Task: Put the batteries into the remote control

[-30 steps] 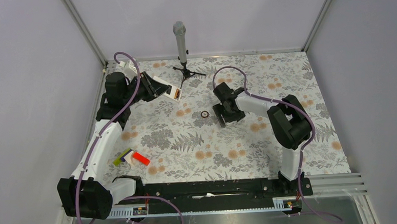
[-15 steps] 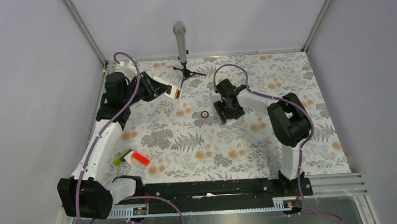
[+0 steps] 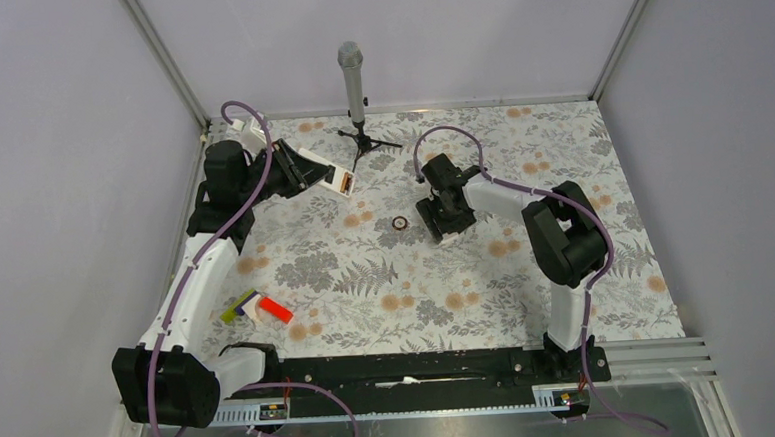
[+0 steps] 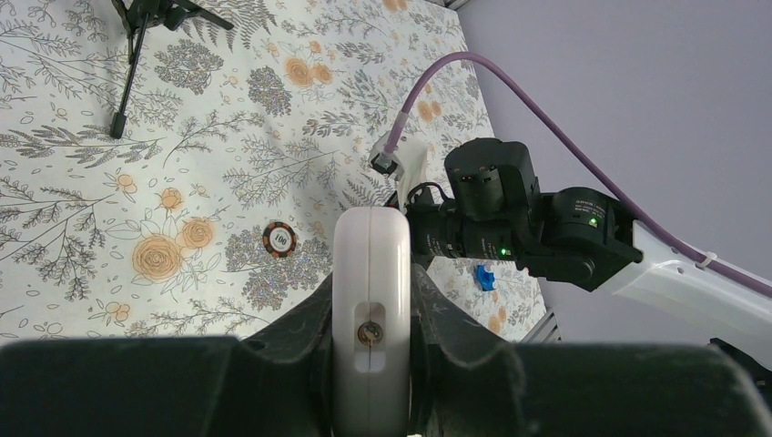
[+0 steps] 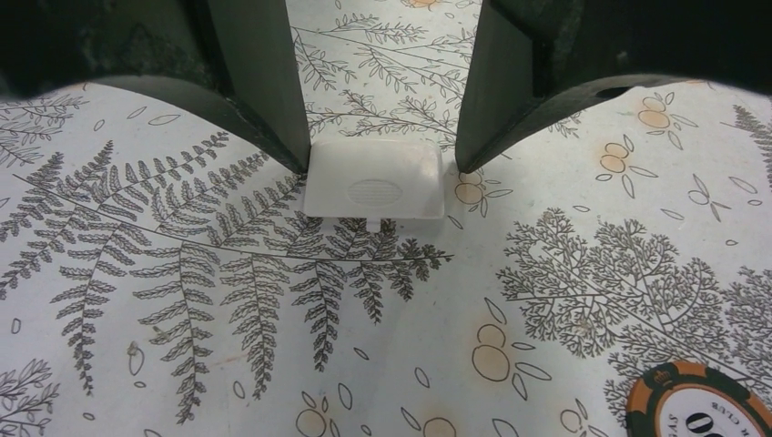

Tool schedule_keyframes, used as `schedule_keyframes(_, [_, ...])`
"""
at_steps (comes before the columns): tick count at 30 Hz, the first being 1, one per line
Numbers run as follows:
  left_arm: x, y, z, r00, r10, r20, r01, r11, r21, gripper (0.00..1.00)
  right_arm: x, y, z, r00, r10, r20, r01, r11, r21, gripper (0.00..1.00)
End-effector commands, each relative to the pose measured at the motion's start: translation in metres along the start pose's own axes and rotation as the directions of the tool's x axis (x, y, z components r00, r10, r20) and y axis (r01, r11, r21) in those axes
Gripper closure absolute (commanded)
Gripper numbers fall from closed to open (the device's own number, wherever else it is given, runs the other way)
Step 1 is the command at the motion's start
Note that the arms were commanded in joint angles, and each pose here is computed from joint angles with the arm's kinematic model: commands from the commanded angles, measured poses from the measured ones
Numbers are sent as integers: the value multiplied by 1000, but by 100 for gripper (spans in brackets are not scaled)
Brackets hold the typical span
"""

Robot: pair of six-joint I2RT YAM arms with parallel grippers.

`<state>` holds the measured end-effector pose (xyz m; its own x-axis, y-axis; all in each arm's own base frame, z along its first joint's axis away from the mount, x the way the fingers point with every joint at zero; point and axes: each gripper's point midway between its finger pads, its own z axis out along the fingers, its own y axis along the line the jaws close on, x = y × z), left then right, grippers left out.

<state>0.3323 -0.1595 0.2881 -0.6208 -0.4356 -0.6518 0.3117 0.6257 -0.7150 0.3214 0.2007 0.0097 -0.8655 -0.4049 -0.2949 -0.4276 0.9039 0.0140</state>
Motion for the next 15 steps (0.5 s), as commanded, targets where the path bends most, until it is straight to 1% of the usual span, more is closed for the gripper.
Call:
schedule_keyframes(1, [-14, -17, -7, 997, 50, 57, -53, 997, 61, 100, 15, -4, 3, 999, 2, -52, -1, 1000, 17, 37])
schedule_keyframes(2, [-14, -16, -6, 997, 49, 56, -52, 997, 60, 100, 16, -4, 3, 998, 1, -57, 0, 1000, 18, 40])
schedule_keyframes(4, [-14, -16, -6, 997, 49, 58, -52, 997, 60, 100, 18, -5, 4, 998, 1, -66, 0, 1000, 19, 41])
schedule_keyframes(8, [-14, -16, -6, 997, 49, 57, -53, 997, 61, 100, 19, -4, 2, 998, 0, -65, 1, 1000, 17, 31])
schedule_keyframes(11, [-13, -16, -6, 997, 47, 56, -51, 997, 59, 100, 20, -6, 0, 998, -1, -67, 2, 1000, 24, 29])
schedule_keyframes(13, [-14, -16, -6, 997, 48, 56, -52, 997, 60, 100, 21, -6, 0, 998, 1, -70, 1, 1000, 25, 32])
schedule_keyframes(15, [-13, -15, -5, 997, 47, 54, -50, 997, 59, 100, 22, -5, 1, 997, 2, -77, -1, 1000, 18, 39])
